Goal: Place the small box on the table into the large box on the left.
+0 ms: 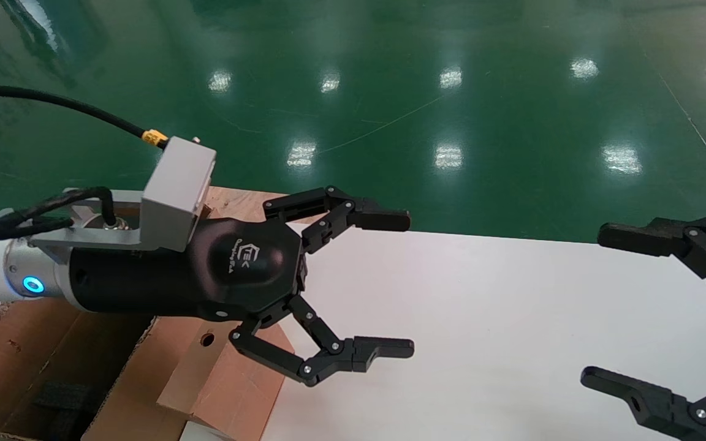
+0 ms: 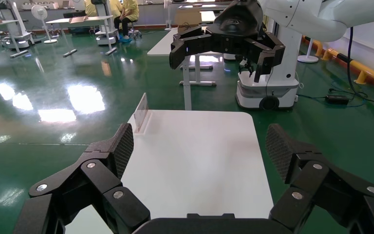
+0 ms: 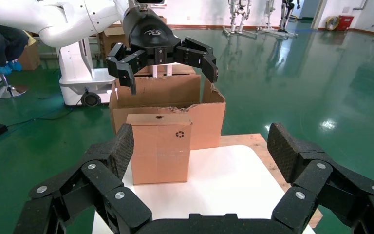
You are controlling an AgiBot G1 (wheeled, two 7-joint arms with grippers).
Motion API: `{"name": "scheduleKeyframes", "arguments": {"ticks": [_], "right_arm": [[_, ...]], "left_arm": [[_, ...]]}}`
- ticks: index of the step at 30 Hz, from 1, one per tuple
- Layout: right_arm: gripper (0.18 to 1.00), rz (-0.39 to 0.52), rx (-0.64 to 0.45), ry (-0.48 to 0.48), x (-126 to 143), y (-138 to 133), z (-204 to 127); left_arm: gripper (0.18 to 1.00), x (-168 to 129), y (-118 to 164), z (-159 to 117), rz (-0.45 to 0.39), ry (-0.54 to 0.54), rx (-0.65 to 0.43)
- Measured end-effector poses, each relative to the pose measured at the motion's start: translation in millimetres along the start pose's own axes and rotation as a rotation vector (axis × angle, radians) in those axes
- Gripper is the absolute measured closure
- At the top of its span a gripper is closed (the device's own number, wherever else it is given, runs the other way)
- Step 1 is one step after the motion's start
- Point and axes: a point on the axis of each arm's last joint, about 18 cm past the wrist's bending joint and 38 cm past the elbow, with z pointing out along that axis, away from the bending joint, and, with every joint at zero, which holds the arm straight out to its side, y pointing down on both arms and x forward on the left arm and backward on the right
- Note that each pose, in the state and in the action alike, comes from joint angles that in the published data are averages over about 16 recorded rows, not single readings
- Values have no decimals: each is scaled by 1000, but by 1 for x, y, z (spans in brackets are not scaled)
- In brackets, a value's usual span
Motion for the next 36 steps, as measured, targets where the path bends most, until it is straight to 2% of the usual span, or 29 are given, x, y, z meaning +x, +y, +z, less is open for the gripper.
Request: {"name": "scheduleKeyframes", "arguments": {"ticks": [24, 31, 36], "right_arm": [[182, 0, 0, 0, 0, 0, 0], [211, 0, 0, 0, 0, 0, 0], [254, 0, 0, 0, 0, 0, 0]], "left_arm": [[184, 0, 0, 0, 0, 0, 0], [184, -1, 0, 0, 4, -4, -5], [184, -5, 0, -1, 21, -24, -50]]}}
